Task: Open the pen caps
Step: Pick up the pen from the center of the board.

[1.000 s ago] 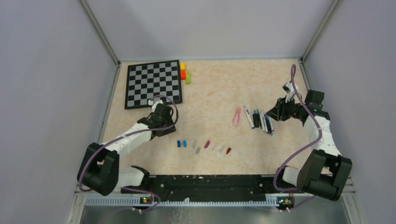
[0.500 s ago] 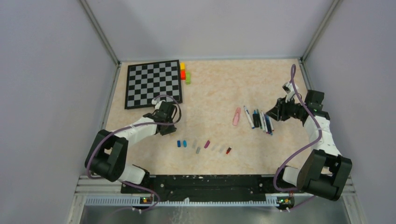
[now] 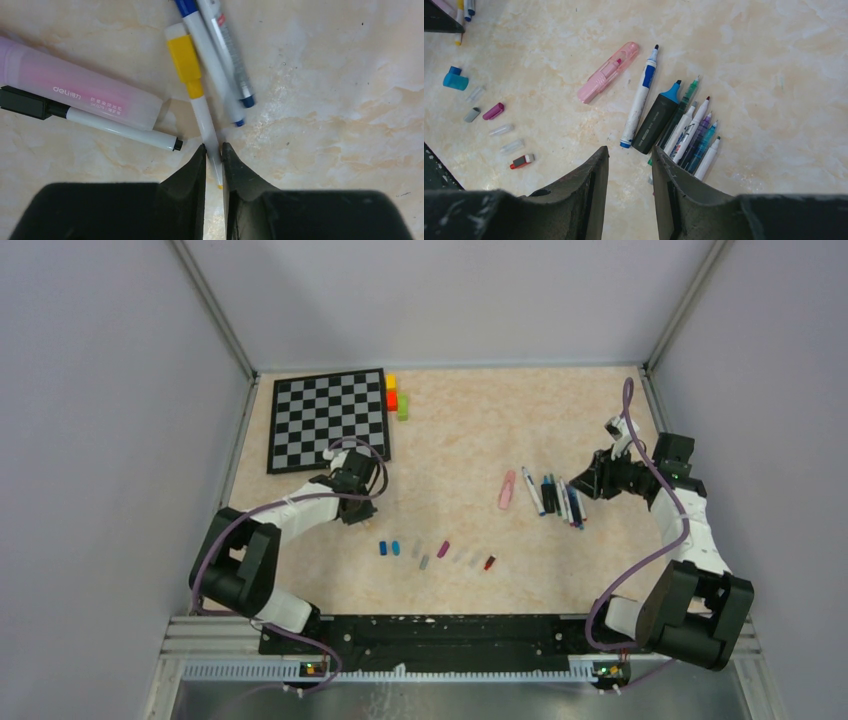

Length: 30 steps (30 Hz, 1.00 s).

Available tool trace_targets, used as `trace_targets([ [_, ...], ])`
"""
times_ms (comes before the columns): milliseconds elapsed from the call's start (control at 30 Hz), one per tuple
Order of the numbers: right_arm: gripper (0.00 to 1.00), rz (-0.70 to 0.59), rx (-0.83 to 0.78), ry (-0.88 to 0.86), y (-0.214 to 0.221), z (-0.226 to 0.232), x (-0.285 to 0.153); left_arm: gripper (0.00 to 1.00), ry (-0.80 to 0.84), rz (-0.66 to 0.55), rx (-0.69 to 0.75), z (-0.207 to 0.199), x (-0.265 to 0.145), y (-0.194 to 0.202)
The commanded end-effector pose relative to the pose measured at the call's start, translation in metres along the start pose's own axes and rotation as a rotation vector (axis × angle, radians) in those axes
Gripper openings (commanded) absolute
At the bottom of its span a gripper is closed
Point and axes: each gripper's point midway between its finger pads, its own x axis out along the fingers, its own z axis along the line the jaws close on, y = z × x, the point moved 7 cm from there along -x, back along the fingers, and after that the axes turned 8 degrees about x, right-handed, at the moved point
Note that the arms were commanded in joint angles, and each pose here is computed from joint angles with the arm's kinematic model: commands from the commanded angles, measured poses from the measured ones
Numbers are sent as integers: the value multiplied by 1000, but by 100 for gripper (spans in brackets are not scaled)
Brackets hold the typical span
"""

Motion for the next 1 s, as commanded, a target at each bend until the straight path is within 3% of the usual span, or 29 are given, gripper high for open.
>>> trace_targets([
  [0, 36, -42, -59, 2, -8, 1, -5, 18, -50, 35, -4, 5, 4, 2],
  [100, 36, -42, -59, 1, -8, 1, -4, 10, -64, 21, -5, 7, -1, -2],
  [567, 36, -42, -56, -6, -7, 2, -4, 0, 80, -130, -1, 2, -53, -29],
  [700, 36, -53, -62, -56, -8, 9, -5, 0, 294, -175, 68, -12, -72, -30],
  [867, 36, -80, -80, -147, -7, 21, -5, 0, 734, -347, 170, -39, -102, -25],
  [967, 36, -88, -78, -205, -5, 29, -2, 0, 960, -438, 158, -54, -119, -25],
])
